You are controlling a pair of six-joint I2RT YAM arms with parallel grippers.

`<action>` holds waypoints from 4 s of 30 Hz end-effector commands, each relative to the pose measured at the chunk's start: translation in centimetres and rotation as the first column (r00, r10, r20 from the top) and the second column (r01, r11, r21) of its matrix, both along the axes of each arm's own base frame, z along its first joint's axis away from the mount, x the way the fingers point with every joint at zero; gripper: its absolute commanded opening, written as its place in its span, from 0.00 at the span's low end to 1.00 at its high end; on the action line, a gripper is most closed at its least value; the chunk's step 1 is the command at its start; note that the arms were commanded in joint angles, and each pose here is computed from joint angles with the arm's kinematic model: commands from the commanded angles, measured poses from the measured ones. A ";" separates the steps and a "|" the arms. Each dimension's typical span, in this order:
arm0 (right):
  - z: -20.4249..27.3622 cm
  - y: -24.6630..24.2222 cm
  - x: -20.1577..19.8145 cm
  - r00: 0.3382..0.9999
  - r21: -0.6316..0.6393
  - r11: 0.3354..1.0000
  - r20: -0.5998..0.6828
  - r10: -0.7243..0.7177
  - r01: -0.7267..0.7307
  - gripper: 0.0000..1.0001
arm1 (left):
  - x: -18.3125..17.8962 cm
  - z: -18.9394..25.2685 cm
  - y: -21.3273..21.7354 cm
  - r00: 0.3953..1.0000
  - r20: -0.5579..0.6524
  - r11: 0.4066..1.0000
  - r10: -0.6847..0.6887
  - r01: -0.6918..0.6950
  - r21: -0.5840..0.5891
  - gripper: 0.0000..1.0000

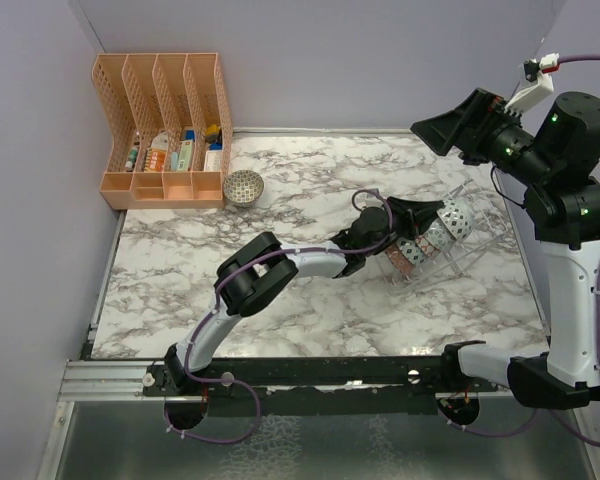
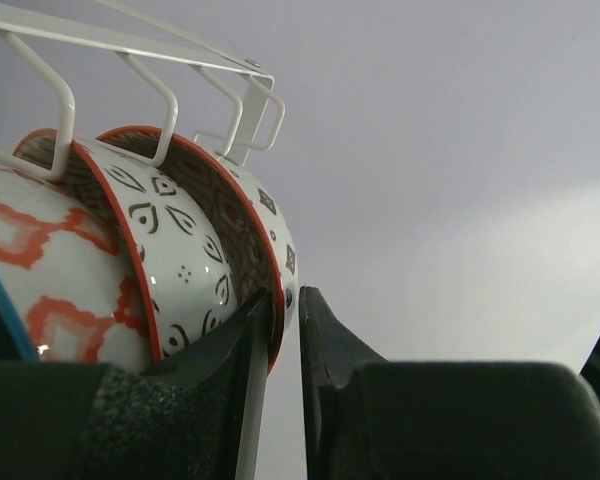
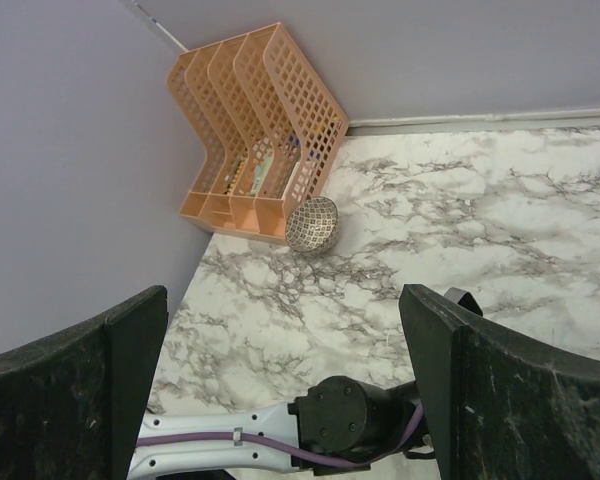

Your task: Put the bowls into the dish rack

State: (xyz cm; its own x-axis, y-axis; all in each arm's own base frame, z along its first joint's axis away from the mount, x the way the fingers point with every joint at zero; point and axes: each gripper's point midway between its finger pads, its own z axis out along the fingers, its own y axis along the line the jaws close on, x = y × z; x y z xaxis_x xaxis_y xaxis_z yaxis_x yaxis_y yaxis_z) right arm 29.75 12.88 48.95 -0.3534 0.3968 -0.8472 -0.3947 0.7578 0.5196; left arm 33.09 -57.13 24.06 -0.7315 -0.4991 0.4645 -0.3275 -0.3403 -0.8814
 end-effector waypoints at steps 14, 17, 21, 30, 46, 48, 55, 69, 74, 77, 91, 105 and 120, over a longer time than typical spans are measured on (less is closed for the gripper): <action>0.4 0.1 -0.5 1.000 -0.009 1.000 0.029 0.009 -0.009 0.99 | -0.8 3.8 2.0 0.997 -0.032 0.996 -0.077 0.079 0.042 0.27; 0.4 0.1 -0.5 1.000 -0.007 1.000 0.028 0.010 -0.010 0.99 | -0.7 3.7 2.7 0.996 -0.026 0.994 -0.083 0.084 0.076 0.30; 0.5 0.1 -0.5 0.999 -0.005 1.000 0.033 0.009 -0.009 1.00 | -0.4 3.6 3.9 0.996 -0.007 0.990 -0.084 0.084 0.114 0.33; 1.6 0.3 -0.5 0.998 -0.003 1.000 0.061 0.022 -0.022 1.00 | 1.7 4.1 8.5 0.987 0.130 0.949 -0.095 0.050 0.312 0.41; 1.5 1.8 0.1 0.990 0.007 0.993 0.080 0.114 -0.115 0.99 | 11.0 -2.3 31.4 0.898 0.374 0.261 -0.234 -0.312 0.913 0.74; 0.8 2.0 0.5 0.990 0.013 0.992 0.060 0.126 -0.127 0.99 | 12.4 -2.2 33.4 0.866 0.375 0.079 -0.332 -0.370 0.926 0.73; -1.2 2.5 1.6 0.989 0.027 0.989 0.011 0.146 -0.146 0.99 | 15.9 -5.4 37.5 0.746 0.177 -0.337 -0.641 -0.482 0.809 0.73; -3.7 2.7 3.3 0.988 0.027 0.990 -0.057 0.140 -0.139 0.99 | 16.3 -14.0 41.6 0.754 -0.003 -0.404 -0.657 -0.349 0.845 0.69; -4.2 2.6 3.9 0.989 0.020 0.991 -0.073 0.132 -0.131 1.00 | 16.5 -16.0 42.0 0.757 -0.017 -0.379 -0.654 -0.307 0.873 0.59; -4.3 2.6 4.1 0.989 0.016 0.992 -0.078 0.129 -0.128 0.99 | 16.4 -17.2 41.9 0.758 -0.030 -0.372 -0.652 -0.285 0.883 0.55; -3.4 1.9 3.9 0.995 0.004 0.997 -0.063 0.082 -0.082 1.00 | 15.2 -18.3 42.1 0.766 -0.041 -0.350 -0.641 -0.244 0.904 0.00; 1.0 1.6 1.9 0.998 0.072 0.995 0.007 0.064 -0.064 0.99 | 11.7 6.1 30.9 0.710 0.643 0.539 -0.288 -0.435 0.722 0.00; 7.2 0.6 -1.5 0.995 0.199 0.980 0.094 -0.011 -0.008 1.00 | 4.0 21.7 14.3 0.776 0.613 0.986 0.149 -0.068 -0.153 0.00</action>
